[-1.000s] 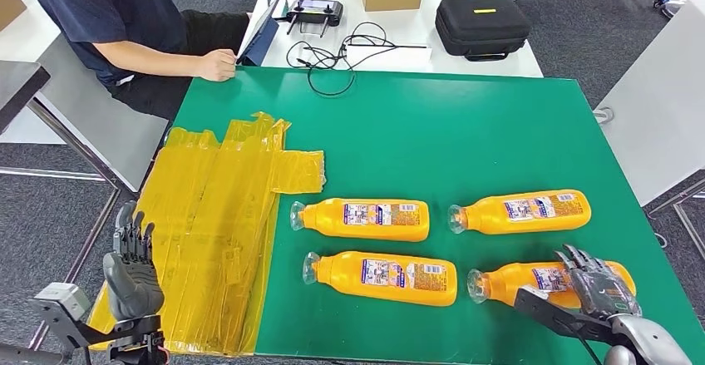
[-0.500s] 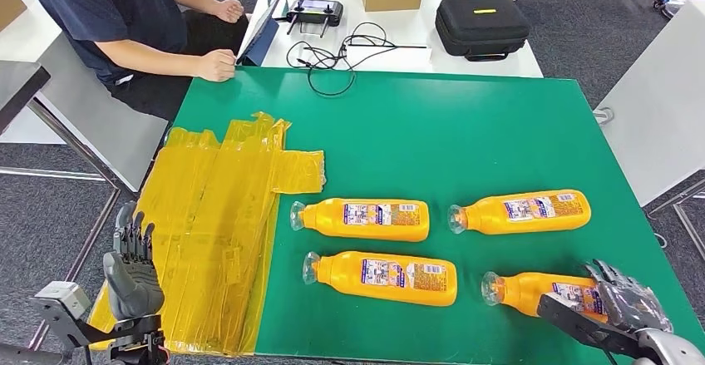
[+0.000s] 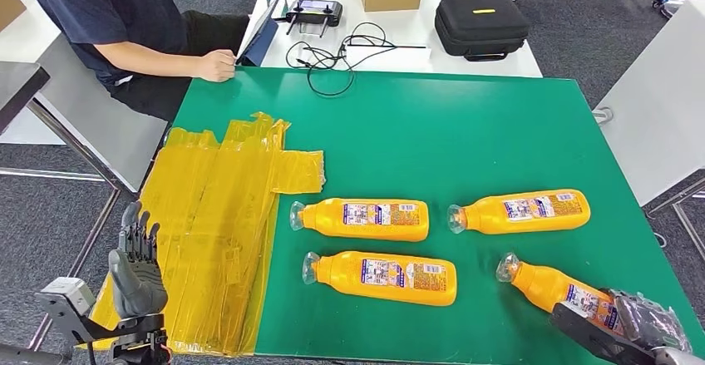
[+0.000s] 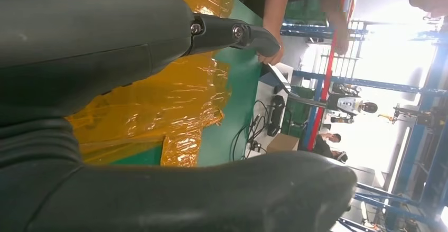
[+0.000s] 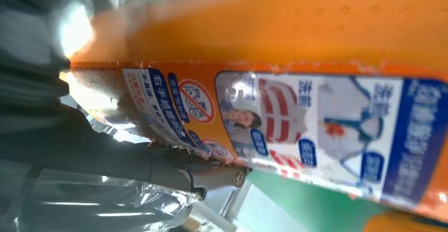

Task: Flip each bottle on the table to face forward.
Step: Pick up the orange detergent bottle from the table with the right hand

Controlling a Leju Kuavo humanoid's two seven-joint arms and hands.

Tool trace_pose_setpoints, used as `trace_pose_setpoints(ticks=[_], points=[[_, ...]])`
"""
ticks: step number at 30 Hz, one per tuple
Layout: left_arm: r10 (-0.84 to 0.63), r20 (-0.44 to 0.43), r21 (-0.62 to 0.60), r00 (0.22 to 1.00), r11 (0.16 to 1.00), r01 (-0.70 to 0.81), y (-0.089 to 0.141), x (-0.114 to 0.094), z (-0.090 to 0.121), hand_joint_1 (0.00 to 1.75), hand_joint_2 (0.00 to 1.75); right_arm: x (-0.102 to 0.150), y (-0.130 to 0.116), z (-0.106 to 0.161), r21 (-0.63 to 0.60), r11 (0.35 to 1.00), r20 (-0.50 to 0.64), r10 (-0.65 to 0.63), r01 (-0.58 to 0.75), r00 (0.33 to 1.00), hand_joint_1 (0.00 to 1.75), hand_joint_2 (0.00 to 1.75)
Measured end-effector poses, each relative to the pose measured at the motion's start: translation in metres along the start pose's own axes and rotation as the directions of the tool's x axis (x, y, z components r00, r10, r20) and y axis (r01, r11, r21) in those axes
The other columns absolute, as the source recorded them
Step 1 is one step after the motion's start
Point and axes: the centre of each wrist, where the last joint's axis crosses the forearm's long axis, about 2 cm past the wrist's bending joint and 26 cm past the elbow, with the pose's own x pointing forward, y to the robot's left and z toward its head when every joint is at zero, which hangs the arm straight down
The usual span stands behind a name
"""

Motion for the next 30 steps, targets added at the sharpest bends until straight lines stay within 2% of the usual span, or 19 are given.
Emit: trace_pose_setpoints(ticks=[5, 8, 11, 15, 17, 19, 21, 24, 30], points=[[0.000, 0.001, -0.002, 1.000, 1.000, 0.000, 0.000, 0.000, -0.001, 0.00, 0.00, 0.005, 0.003, 0.005, -0.006, 0.999, 0.077, -0.045, 0.046, 0.996, 1.75, 1.75], [0.004, 0.002, -0.006, 1.000, 1.000, -0.004, 0.000, 0.000, -0.001, 0.00, 0.00, 0.008, 0.003, 0.010, -0.019, 0.988, 0.216, -0.149, 0.156, 0.965, 1.75, 1.75], [0.012, 0.005, -0.009, 1.000, 1.000, -0.012, 0.001, 0.001, -0.002, 0.00, 0.00, 0.024, -0.006, 0.021, -0.051, 0.932, 0.456, -0.297, 0.358, 0.839, 1.75, 1.75], [0.020, 0.008, -0.009, 1.000, 1.000, -0.020, 0.003, 0.002, -0.003, 0.00, 0.00, 0.047, -0.021, 0.033, -0.081, 0.883, 0.632, -0.313, 0.462, 0.709, 1.75, 1.75], [0.025, 0.008, -0.007, 1.000, 1.000, -0.025, 0.004, 0.003, -0.003, 0.00, 0.87, 0.060, -0.029, 0.039, -0.090, 0.853, 0.727, -0.296, 0.514, 0.619, 1.75, 1.75], [0.029, 0.010, -0.012, 1.000, 1.000, -0.029, 0.006, 0.005, -0.003, 0.00, 1.75, 0.087, -0.040, 0.044, -0.073, 0.827, 0.832, -0.258, 0.558, 0.491, 1.75, 1.75], [0.033, 0.011, -0.020, 0.999, 0.999, -0.033, 0.007, 0.008, -0.003, 0.00, 1.75, 0.119, -0.047, 0.047, -0.063, 0.826, 0.897, -0.200, 0.560, 0.395, 1.75, 1.75], [0.038, 0.010, -0.038, 0.999, 0.999, -0.038, 0.006, 0.011, 0.000, 0.00, 1.75, 0.161, -0.052, 0.048, -0.072, 0.827, 0.940, -0.130, 0.558, 0.314, 1.75, 1.75], [0.057, 0.031, -0.080, 0.998, 0.995, -0.055, -0.010, 0.013, -0.004, 0.00, 1.75, 0.241, -0.065, 0.016, -0.101, 0.794, 0.956, -0.089, 0.599, 0.279, 1.75, 1.75]])
